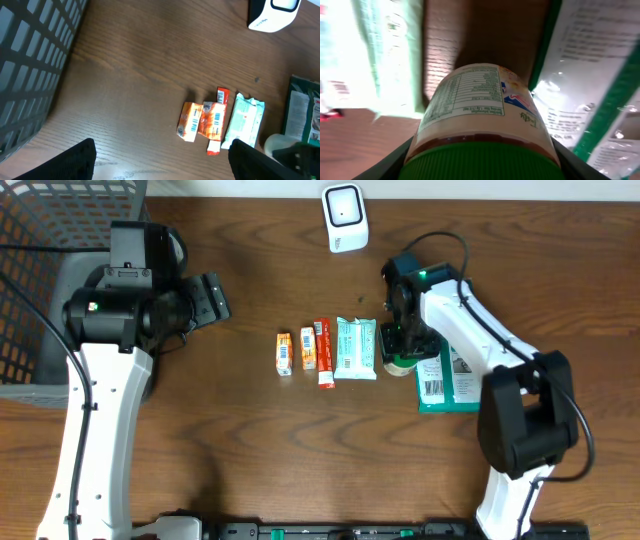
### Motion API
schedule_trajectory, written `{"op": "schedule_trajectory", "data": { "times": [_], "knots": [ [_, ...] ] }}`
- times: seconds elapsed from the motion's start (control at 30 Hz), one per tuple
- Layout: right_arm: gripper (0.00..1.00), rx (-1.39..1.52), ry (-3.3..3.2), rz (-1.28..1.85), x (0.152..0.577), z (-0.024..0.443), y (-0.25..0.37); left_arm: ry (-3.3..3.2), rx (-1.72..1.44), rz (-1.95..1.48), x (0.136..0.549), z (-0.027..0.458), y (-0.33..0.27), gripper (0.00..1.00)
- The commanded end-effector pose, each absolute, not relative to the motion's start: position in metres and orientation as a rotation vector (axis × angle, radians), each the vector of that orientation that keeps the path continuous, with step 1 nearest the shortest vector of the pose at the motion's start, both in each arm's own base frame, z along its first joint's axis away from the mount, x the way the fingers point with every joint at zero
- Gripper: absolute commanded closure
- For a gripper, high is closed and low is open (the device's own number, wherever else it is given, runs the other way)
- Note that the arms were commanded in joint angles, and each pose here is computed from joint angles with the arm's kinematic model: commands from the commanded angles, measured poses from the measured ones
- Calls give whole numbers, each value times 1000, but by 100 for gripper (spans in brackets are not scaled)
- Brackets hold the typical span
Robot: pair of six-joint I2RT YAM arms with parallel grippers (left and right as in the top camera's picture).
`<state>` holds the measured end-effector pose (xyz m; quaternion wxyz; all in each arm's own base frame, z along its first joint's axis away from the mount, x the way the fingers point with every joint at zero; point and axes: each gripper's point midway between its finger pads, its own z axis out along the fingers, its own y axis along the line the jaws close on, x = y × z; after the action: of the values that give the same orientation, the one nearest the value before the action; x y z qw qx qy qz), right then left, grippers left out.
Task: Scan the item barcode
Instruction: 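Lift the jar and carry it up to the white scanner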
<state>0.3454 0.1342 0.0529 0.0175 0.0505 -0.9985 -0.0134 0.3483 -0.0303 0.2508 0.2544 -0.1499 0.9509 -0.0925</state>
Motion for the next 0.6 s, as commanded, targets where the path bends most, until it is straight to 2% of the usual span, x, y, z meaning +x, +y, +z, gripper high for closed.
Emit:
{"op": "schedule_trajectory", "data": {
  "times": [0.0, 0.2, 0.33, 0.57],
  "knots": [
    [67, 172, -3297, -138, 366, 116, 141, 2583, -398, -252, 350, 252, -31, 15],
    [72, 192, -3543, -296, 374, 197, 144, 2583, -398, -252, 350, 252, -31, 15],
    [99, 156, -3677, -410, 364, 249, 140, 2583, -398, -252, 350, 252, -31, 15],
    [99, 141, -3799, -541, 338, 304, 132, 2583, -398, -252, 350, 252, -31, 15]
  ]
}}
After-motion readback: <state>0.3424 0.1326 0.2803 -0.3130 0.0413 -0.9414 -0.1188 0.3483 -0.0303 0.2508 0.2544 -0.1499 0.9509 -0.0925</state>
